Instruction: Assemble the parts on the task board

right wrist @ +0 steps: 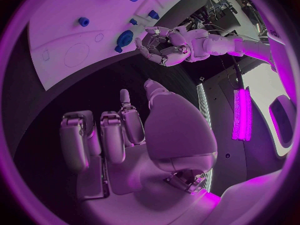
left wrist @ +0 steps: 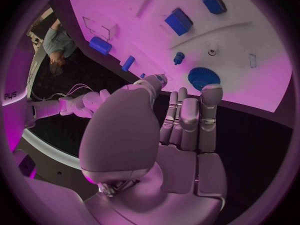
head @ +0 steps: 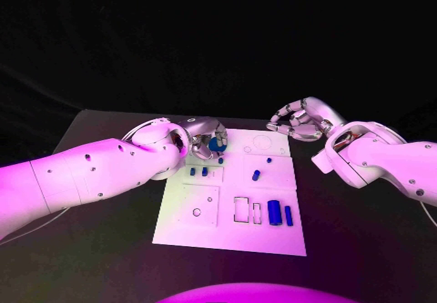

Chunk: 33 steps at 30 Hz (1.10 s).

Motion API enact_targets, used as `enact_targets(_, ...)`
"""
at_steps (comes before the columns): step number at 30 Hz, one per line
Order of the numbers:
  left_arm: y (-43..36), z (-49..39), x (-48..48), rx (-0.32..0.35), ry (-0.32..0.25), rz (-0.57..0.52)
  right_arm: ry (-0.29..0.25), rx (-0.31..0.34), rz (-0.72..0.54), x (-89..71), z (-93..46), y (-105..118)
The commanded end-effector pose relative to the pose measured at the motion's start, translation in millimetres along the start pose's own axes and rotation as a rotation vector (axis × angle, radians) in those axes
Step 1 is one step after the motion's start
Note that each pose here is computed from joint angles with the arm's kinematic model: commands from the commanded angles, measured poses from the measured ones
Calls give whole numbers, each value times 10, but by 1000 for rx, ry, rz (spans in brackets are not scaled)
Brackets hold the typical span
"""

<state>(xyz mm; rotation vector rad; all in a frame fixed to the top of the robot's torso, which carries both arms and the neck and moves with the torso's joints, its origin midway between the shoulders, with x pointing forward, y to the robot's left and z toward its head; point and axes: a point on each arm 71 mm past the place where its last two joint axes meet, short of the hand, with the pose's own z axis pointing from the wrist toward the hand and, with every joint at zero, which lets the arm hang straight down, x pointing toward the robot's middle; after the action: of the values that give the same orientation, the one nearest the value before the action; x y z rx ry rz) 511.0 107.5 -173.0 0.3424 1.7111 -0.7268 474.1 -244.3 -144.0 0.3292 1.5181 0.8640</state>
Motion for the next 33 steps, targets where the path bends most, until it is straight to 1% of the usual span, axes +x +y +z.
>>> enact_targets(1, -45, 22, 63, 35, 67, 106, 7, -13, -6, 12, 1, 14)
enact_targets(8, -48, 53, 123, 15, 124, 133, 7, -14, -6, 16, 5, 18)
enact_targets(16, -41, 75, 167, 0, 156, 140, 7, -15, -5, 20, 7, 22)
enact_targets(22, -40, 90, 190, -5, 166, 141, 7, -15, -5, 22, 8, 24)
enact_targets(33, -8, 112, 218, -20, 154, 137, 8, -15, -5, 24, 6, 26)
